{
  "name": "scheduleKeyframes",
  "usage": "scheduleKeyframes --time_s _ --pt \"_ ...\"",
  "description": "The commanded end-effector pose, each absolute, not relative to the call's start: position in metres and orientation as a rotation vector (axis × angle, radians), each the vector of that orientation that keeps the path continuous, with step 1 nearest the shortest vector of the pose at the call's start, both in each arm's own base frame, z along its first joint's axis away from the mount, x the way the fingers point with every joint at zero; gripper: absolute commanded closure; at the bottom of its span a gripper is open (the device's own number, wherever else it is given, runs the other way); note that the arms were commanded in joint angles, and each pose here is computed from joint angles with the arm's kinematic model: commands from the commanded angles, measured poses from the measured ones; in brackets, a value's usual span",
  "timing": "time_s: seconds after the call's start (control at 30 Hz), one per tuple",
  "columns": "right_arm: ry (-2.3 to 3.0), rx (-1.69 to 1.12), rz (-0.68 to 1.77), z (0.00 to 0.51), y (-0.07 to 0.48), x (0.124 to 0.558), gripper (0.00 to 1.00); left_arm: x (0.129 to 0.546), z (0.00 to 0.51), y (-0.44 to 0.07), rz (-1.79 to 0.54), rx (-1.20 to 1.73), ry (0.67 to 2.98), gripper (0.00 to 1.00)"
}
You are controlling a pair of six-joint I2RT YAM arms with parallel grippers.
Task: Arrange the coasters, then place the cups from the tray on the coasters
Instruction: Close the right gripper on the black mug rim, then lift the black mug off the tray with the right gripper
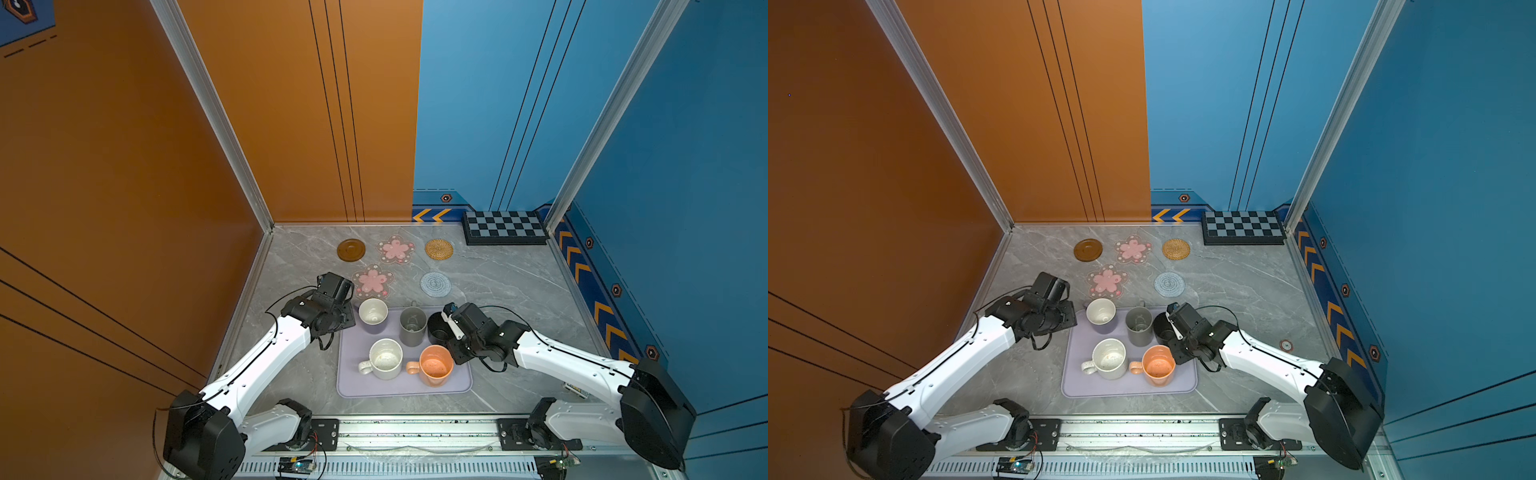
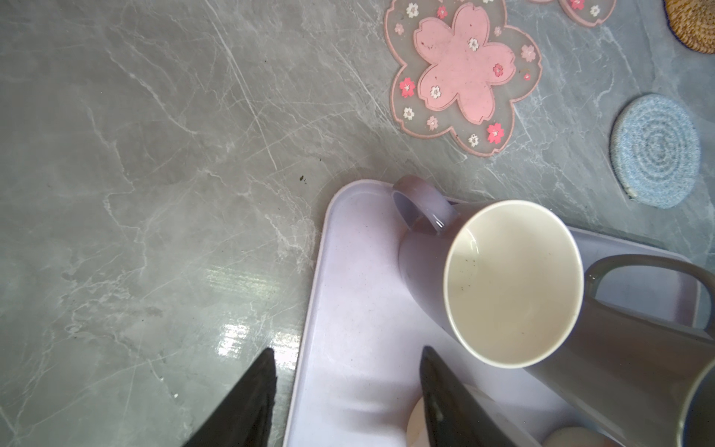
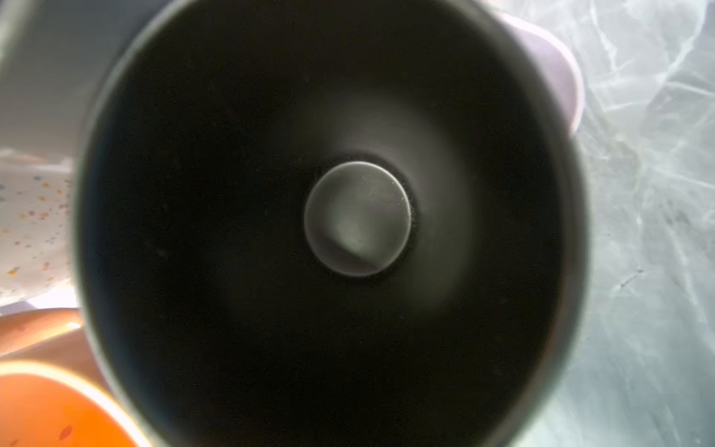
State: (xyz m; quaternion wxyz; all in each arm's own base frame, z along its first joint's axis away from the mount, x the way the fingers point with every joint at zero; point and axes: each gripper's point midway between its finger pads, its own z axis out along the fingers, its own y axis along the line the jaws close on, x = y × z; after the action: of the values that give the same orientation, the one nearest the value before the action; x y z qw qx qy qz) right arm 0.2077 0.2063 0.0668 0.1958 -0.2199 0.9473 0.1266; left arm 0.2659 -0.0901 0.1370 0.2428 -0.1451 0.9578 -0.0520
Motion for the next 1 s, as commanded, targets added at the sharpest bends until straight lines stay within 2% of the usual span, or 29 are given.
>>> scheduleKeyframes --time_s 0.0,0.17,0.33,0.97 --pt "2.658 -0.609 0.369 0.063 0.21 0.207 0.69 0.26 0.133 -0.085 -0.107 -0.41 2.622 0.4" --pt "2.66 -0.611 0.368 0.062 0.21 0.207 0.79 0.26 0.131 -0.085 -0.103 -0.414 2.628 0.4" --pt "2.653 -0.58 0.325 0.062 0.204 0.21 1.0 0.258 0.128 -0.084 -0.099 -0.418 2.632 0.4" --pt "2.585 -0.459 0.229 0.088 0.176 0.222 1.0 0.268 0.141 -0.083 -0.072 -0.39 2.593 0.4"
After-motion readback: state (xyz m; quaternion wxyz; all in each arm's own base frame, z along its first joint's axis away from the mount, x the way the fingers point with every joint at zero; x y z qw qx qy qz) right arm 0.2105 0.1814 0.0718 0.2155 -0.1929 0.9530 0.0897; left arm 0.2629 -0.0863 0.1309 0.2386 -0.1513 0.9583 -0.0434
